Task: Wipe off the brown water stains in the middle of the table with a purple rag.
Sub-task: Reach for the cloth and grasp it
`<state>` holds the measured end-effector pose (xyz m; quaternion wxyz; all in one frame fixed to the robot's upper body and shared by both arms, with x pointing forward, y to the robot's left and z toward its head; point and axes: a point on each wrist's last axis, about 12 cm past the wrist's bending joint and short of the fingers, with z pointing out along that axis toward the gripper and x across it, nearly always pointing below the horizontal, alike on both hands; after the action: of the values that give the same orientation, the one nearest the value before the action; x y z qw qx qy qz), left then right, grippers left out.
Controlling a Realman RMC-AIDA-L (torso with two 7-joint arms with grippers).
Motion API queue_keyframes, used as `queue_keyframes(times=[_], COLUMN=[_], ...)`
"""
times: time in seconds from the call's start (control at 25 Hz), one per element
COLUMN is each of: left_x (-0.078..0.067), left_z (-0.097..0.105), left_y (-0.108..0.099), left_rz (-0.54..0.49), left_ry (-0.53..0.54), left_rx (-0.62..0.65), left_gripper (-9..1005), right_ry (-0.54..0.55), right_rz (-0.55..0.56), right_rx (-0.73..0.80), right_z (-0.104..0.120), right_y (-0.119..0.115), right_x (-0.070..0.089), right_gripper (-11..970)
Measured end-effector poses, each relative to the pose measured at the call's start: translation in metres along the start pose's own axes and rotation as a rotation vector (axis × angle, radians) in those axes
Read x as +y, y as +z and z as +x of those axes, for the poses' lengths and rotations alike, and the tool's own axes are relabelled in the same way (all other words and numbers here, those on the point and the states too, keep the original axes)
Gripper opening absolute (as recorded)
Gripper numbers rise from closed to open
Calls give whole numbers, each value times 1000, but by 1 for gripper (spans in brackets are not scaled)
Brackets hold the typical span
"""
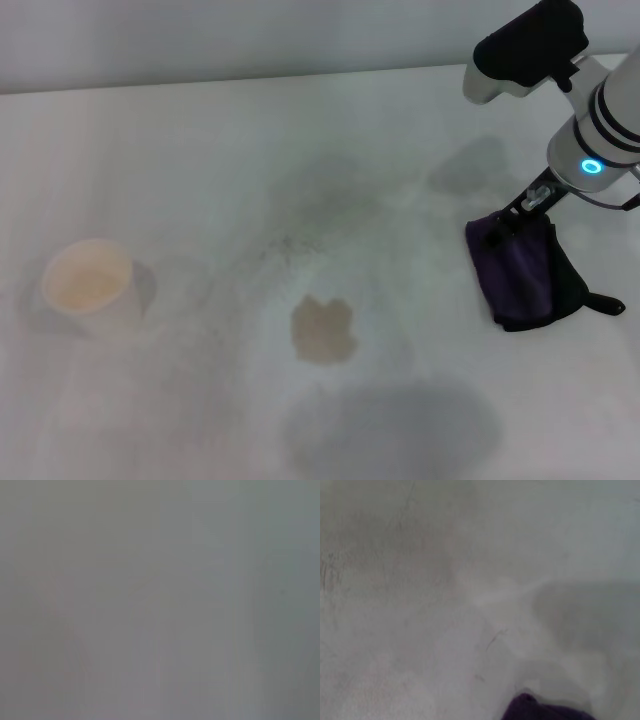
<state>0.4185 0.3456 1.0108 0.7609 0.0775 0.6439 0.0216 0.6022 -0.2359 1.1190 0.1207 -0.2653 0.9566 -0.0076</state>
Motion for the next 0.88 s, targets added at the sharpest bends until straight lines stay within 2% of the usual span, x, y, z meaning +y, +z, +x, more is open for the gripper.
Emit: queue_keyframes(times=[0.16, 0.36, 0.64, 0.88], left_x=[0, -1, -1, -1], left_z=[0, 0, -1, -1], left_y=[1, 2, 4, 5], left_rz=[2, 4, 7, 9], left_ry=[0, 0, -1, -1], left_rx=[-2, -3, -6, -9], left_gripper=[888, 887, 887, 887], right_ry=[-4, -12, -52, -53], right_rz=[0, -5, -9, -14], right_rx=[0, 19, 41, 43], right_z=[0, 1, -2, -4], right_y=[0, 1, 4, 6], right_x=[0, 2, 12, 13], right_gripper=[731, 496, 391, 322])
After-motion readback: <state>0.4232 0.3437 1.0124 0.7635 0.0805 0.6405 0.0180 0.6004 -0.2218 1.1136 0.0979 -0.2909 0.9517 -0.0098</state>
